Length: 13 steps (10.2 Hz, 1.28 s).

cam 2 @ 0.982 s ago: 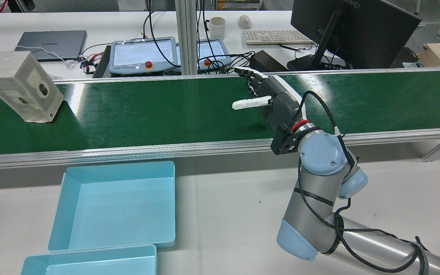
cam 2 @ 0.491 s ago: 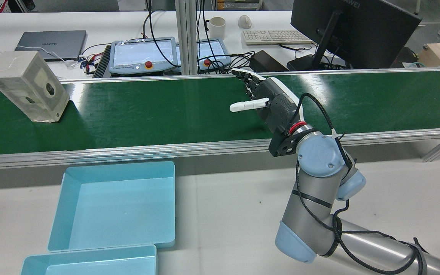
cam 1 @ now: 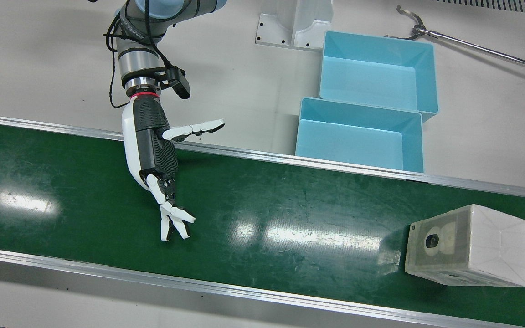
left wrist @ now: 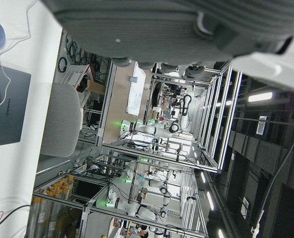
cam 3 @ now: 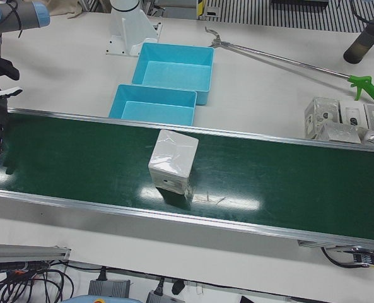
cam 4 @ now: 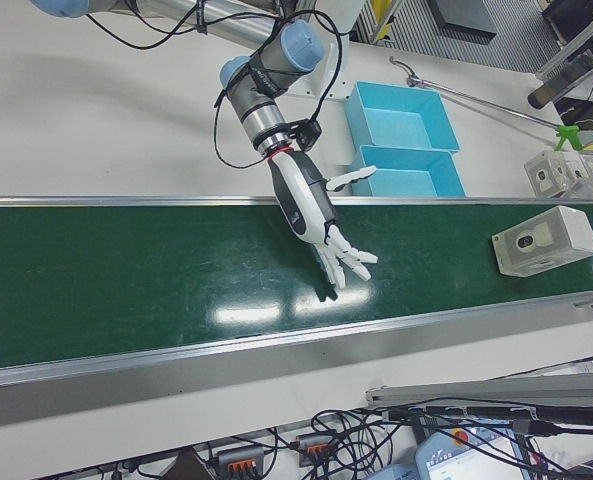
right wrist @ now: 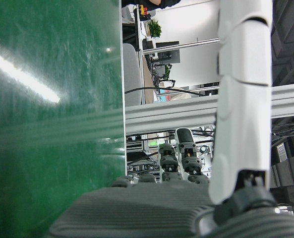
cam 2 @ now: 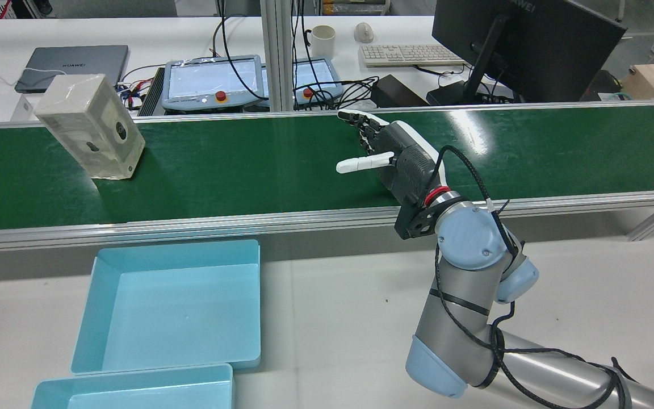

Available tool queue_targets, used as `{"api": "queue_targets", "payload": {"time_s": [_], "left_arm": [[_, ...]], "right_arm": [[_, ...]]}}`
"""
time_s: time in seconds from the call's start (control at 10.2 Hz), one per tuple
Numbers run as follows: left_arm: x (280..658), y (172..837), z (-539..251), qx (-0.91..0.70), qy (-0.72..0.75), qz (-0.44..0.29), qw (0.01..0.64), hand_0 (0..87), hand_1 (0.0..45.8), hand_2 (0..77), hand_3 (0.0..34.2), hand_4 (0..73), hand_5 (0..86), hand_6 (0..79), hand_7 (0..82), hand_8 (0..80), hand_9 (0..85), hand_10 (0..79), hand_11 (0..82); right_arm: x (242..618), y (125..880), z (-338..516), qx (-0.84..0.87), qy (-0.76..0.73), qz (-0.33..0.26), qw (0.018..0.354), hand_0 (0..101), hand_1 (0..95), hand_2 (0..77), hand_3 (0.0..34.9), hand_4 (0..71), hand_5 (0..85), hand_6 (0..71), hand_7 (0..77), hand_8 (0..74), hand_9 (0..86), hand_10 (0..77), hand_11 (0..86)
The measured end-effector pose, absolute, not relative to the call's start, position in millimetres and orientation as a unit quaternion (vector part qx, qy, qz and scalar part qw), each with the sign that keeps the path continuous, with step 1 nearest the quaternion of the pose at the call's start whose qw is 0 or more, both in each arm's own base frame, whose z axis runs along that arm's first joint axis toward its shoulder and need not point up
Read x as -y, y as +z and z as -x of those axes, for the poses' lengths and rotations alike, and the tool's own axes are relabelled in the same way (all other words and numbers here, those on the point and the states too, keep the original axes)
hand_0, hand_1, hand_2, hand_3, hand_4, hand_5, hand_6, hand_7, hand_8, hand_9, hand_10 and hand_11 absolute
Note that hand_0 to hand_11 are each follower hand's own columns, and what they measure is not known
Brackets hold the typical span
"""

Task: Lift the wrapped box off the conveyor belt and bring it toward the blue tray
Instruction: 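Move the right hand along the belt toward the approaching wrapped box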

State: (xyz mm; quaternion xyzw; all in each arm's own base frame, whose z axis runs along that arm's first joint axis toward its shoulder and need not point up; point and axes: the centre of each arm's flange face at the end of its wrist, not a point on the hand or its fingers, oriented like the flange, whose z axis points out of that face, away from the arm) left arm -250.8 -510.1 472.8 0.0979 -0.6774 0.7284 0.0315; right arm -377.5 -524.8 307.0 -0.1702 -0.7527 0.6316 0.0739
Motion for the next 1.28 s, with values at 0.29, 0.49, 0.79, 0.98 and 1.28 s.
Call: {"api": "queue_targets", "payload": {"time_s": [0.29, 0.49, 0.79, 0.98, 1.28], "left_arm": [[510.1, 472.7, 250.8, 0.677, 0.728, -0.098, 0.032, 0.0, 0.0, 1.1, 0.0, 0.0, 1.1, 0.5, 0.5, 0.5, 0.5, 0.5, 0.5], [510.1, 472.7, 250.8, 0.677, 0.728, -0.098, 0.032, 0.0, 0.0, 0.5, 0.0, 0.0, 1.1, 0.5, 0.5, 0.5, 0.5, 0.5, 0.5], [510.1, 472.7, 250.8, 0.677, 0.728, -0.098, 0.031, 0.0, 0.0, 1.1, 0.0, 0.0, 1.1, 0.5, 0.5, 0.5, 0.5, 0.5, 0.5], [510.1, 472.7, 250.8, 0.677, 0.728, -0.098, 0.032, 0.0, 0.0, 1.1, 0.0, 0.0, 1.1, 0.5, 0.5, 0.5, 0.5, 0.5, 0.5], [510.1, 472.8, 250.8, 0.677, 0.728, -0.098, 0.032, 0.0, 0.0, 1.1, 0.0, 0.0, 1.1, 0.5, 0.5, 0.5, 0.5, 0.5, 0.5]], "right_arm": [[538.1, 295.6, 369.6, 0.774, 0.608, 0.163, 0.062, 50, 19.6, 14.2, 0.0, 9.8, 19.6, 5.4, 7.1, 1.6, 2.2, 0.0, 1.6], [554.8, 291.9, 349.0, 0.782, 0.602, 0.151, 0.057, 51, 21.8, 16.4, 0.0, 11.5, 19.6, 5.4, 7.1, 1.6, 2.7, 0.0, 1.6], [584.7, 298.5, 327.1, 0.778, 0.608, 0.14, 0.075, 53, 22.9, 19.1, 0.0, 12.5, 22.4, 6.0, 8.2, 1.1, 3.8, 0.0, 1.6], [594.4, 308.9, 328.9, 0.771, 0.617, 0.135, 0.086, 53, 22.9, 16.9, 0.0, 11.5, 22.4, 5.4, 8.2, 1.1, 3.8, 0.0, 1.6], [598.4, 304.8, 332.5, 0.771, 0.615, 0.136, 0.091, 52, 19.1, 8.2, 0.0, 7.6, 18.0, 1.1, 4.9, 0.0, 2.2, 0.0, 1.6]]}}
